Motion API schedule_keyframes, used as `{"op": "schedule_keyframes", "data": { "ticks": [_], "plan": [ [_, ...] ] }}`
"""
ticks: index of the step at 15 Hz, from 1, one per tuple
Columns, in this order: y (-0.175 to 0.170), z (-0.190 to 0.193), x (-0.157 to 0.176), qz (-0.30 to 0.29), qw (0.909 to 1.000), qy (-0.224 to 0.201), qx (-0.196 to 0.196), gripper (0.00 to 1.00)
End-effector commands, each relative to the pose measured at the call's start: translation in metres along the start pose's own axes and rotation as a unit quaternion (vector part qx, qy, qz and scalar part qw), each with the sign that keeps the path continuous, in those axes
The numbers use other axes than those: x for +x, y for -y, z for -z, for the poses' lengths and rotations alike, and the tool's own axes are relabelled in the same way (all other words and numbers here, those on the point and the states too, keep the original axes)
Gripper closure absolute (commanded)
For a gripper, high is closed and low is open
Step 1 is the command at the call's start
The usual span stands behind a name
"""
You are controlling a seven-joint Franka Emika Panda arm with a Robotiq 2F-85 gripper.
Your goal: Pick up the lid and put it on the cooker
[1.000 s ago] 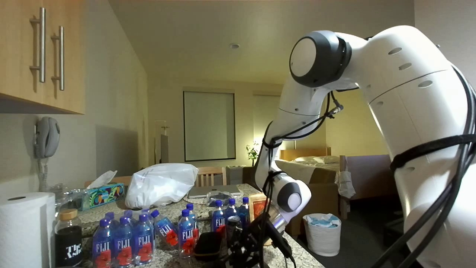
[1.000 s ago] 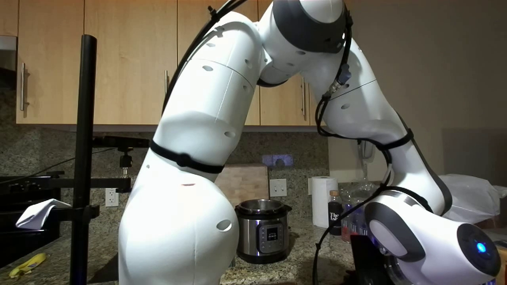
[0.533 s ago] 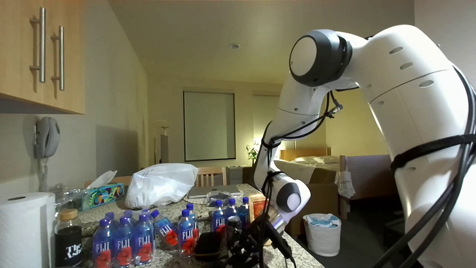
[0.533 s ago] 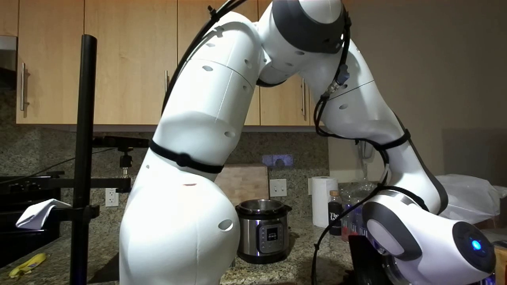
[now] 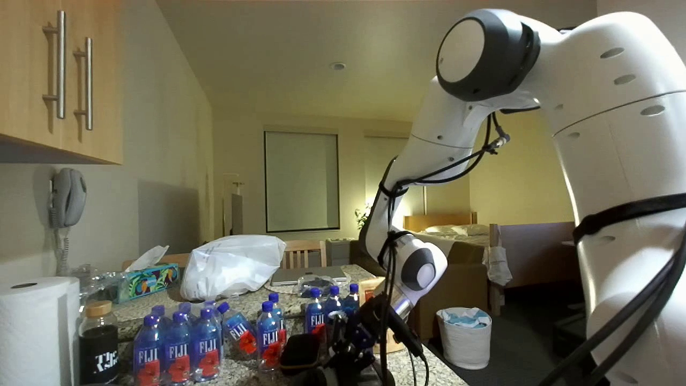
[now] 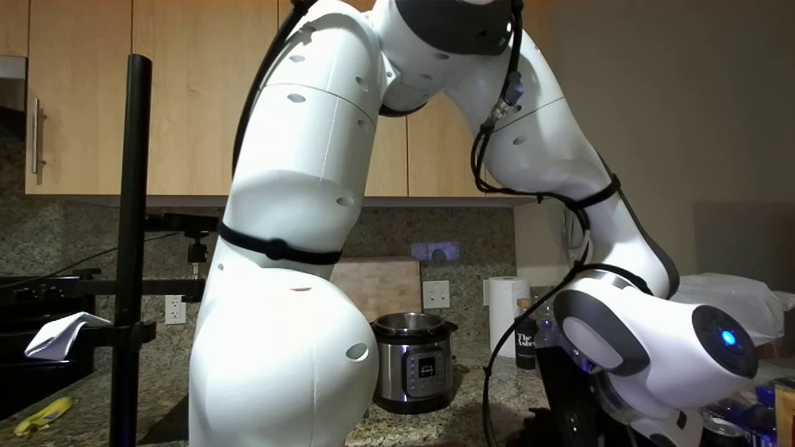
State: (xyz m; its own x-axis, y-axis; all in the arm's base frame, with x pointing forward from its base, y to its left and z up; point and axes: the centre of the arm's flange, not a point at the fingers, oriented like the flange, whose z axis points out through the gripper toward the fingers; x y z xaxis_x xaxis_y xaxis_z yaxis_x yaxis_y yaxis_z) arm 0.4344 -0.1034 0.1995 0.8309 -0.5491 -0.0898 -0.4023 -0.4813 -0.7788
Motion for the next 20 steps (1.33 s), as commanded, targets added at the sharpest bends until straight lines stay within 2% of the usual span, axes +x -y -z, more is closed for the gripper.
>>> {"op": "schedule_keyframes", "data": {
  "ticks": [1,6,8,9,11,16,20],
  "plan": [
    [0.054,0.053,-0.035,0.041,0.9986,-0.021,0.025,0.96],
    [0.102,0.092,-0.061,0.095,0.9937,-0.041,0.044,0.97],
    [0.110,0.104,-0.063,0.109,0.9922,-0.042,0.044,0.97],
    [0.085,0.074,-0.044,0.100,0.9939,-0.033,0.033,0.96],
    [0.095,0.085,-0.051,0.110,0.9926,-0.038,0.035,0.96],
    [0.093,0.087,-0.055,0.110,0.9926,-0.038,0.035,0.97],
    [0.135,0.074,-0.062,0.123,0.9921,-0.007,0.027,0.97]
  ]
}}
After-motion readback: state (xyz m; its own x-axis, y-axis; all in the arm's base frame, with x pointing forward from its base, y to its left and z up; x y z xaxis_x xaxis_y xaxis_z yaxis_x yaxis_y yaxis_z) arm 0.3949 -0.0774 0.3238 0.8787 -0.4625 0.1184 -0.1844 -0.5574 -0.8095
